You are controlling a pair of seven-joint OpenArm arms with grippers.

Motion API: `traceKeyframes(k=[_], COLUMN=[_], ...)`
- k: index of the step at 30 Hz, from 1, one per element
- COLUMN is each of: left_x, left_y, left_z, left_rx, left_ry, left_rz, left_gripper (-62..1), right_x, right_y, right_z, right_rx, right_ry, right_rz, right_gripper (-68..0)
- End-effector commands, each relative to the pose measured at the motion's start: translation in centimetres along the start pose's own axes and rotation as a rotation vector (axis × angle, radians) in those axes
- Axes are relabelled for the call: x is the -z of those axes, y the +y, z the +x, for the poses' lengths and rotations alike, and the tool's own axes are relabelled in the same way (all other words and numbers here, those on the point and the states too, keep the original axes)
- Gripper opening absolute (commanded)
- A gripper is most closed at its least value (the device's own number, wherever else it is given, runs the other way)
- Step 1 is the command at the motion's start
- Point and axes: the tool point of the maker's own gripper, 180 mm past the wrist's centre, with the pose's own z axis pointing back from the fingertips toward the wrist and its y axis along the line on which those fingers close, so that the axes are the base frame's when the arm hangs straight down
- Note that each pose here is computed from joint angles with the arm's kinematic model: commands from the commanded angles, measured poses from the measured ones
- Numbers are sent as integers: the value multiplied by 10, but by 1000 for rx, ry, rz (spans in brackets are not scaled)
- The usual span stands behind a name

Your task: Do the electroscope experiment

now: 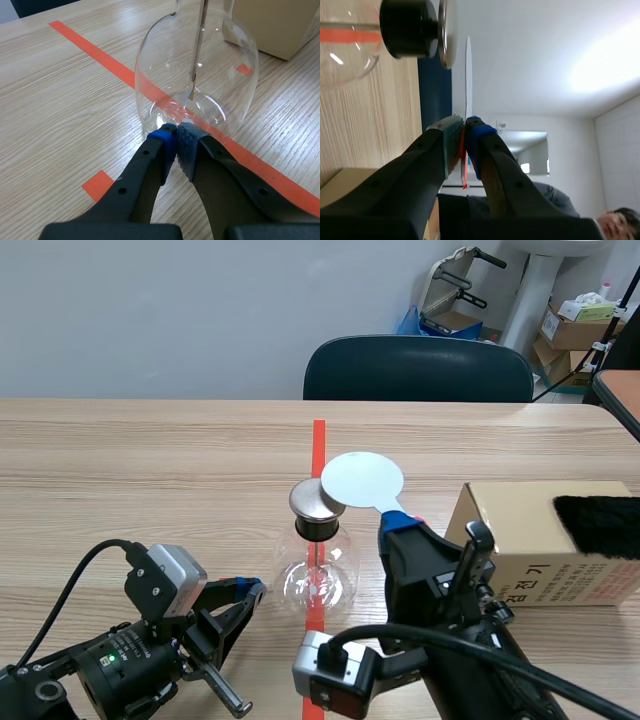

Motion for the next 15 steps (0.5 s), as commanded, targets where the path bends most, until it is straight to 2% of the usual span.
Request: traceKeyframes(k=[1, 9, 15], left_x=[3, 3, 3], left_y=[-2, -2, -2], left_z=[7, 7, 7], left_rx=[-4, -4, -2], left_ry=[-29, -29, -29], left_rz=[-3, -3, -5], left_gripper=[-584, -583, -583], right_x=[2, 1, 0], right_y=[-6, -6, -6], right_z=[1, 20, 27], right_rx=[-12, -14, -15], right_ry=[-24, -134, -171], right_rz=[-24, -25, -25], right_gripper=[-665, -665, -665])
